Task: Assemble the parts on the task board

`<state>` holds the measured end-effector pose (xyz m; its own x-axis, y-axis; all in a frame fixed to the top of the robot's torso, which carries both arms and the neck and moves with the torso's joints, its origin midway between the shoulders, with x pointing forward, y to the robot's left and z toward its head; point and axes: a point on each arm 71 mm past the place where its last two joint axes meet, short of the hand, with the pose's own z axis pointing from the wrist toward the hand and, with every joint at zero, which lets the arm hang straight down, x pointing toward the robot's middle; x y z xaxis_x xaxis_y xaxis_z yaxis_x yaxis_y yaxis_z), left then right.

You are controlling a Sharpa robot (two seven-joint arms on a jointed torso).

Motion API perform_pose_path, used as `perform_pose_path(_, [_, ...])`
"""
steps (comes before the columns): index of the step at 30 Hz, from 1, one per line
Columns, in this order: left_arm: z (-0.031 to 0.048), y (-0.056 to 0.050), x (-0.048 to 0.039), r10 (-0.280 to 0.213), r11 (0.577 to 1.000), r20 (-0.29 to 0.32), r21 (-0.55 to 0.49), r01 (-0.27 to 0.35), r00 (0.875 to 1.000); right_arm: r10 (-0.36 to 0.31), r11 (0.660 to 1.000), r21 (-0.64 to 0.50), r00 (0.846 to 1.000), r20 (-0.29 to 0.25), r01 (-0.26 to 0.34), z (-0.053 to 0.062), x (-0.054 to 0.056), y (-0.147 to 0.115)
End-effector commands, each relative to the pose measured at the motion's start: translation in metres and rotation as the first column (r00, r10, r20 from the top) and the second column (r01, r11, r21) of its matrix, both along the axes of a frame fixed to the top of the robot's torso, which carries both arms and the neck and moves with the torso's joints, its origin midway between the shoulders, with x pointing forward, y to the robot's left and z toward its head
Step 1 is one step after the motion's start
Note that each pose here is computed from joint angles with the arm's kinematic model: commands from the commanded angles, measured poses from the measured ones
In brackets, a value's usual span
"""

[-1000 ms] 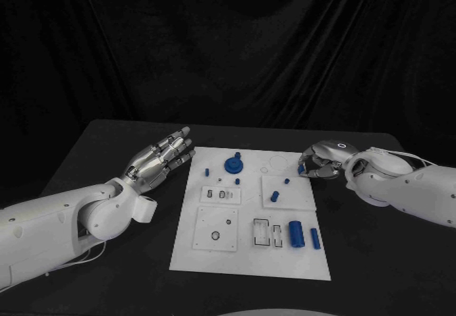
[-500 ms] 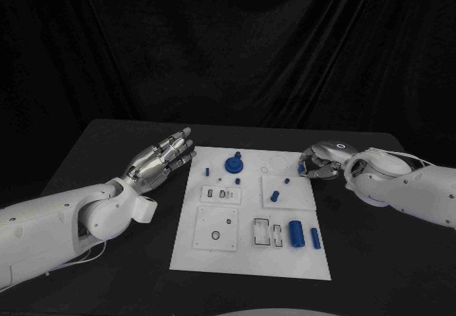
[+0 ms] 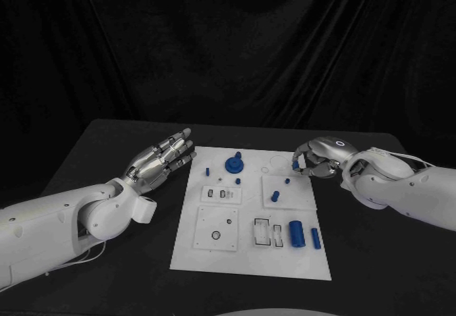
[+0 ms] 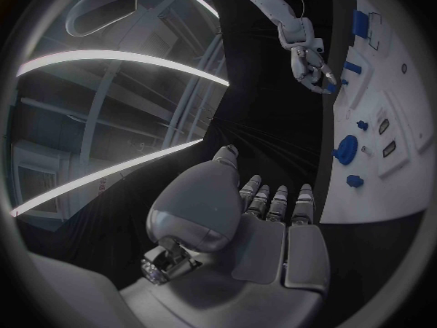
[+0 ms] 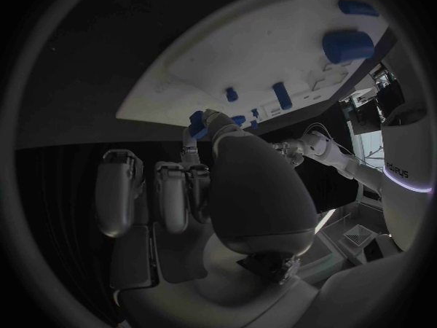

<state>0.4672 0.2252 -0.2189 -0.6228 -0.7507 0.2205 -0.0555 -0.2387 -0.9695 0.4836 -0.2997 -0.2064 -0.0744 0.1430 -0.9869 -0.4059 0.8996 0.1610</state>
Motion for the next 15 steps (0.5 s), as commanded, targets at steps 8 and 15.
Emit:
perform_pose_path(8, [0.0,-0.007,0.0,-0.023,1.0,0.001,-0.014,0.023,1.0,0.134,0.989,0.064,0.991,0.012,-0.135,0.019,-0.003,0.075])
perform_pose_path(15, [0.0,-0.006,-0.0004,-0.023,1.0,0.0,-0.014,0.023,1.0,0.224,0.972,0.08,0.974,-0.038,-0.22,-0.001,-0.007,0.123])
